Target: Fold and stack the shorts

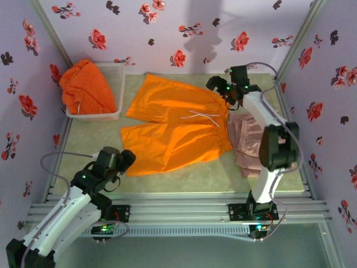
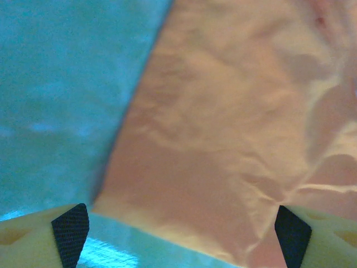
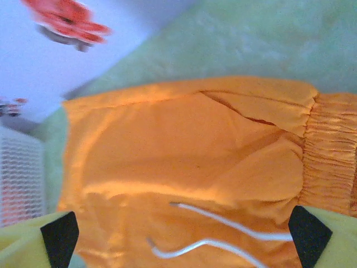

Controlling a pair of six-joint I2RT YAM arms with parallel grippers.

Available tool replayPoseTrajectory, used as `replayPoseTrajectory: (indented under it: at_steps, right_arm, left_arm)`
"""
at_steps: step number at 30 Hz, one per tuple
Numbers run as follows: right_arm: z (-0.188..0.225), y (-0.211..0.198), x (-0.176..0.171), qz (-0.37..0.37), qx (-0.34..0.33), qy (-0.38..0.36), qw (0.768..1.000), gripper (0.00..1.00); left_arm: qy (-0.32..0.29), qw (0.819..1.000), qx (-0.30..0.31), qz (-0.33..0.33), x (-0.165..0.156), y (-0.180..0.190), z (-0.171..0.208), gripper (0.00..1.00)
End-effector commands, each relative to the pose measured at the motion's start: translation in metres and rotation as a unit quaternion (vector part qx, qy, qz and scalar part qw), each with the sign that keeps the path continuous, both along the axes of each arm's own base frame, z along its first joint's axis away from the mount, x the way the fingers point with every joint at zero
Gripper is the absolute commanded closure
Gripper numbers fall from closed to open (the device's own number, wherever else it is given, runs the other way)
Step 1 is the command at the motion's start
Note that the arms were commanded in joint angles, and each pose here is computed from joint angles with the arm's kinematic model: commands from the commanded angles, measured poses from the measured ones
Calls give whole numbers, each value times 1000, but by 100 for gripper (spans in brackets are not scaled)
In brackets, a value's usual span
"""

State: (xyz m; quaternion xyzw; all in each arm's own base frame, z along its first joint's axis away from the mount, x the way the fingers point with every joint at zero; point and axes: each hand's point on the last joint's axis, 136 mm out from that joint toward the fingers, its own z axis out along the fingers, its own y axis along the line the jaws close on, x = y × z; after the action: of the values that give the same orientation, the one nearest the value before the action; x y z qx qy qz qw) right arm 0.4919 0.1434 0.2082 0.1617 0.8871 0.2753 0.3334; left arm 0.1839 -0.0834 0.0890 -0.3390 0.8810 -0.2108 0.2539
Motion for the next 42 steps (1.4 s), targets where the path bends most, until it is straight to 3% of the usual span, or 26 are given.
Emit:
replayPoseTrajectory:
  at_steps: [1, 8, 19, 28, 31, 36, 42]
  right_arm:
    - [30, 2, -28, 28, -22, -67, 997, 1]
    - [42, -10, -93, 71, -103, -119, 985, 1]
    - [41, -24, -136, 95, -151, -158, 971, 1]
    - [36, -5, -150, 181, -162, -179, 953, 1]
    - [33, 4, -157, 217, -178, -187, 941, 1]
    - [20, 25, -180, 315, -247, -204, 893, 1]
    - [-24, 43, -228, 477, -376, -205, 767, 1]
  left_arm:
    - [44, 998, 8, 52, -13, 13, -23, 13]
    - [67, 997, -4, 39, -6, -3, -44, 24]
    - [76, 997, 3, 24, 4, -14, -57, 51]
    - [64, 998, 11, 15, 9, -15, -57, 97]
    - [51, 998, 22, 3, 13, -14, -50, 100]
    - [21, 998, 61, -3, 23, 1, -22, 100]
    - [-2, 996, 91, 6, 34, 28, 9, 100]
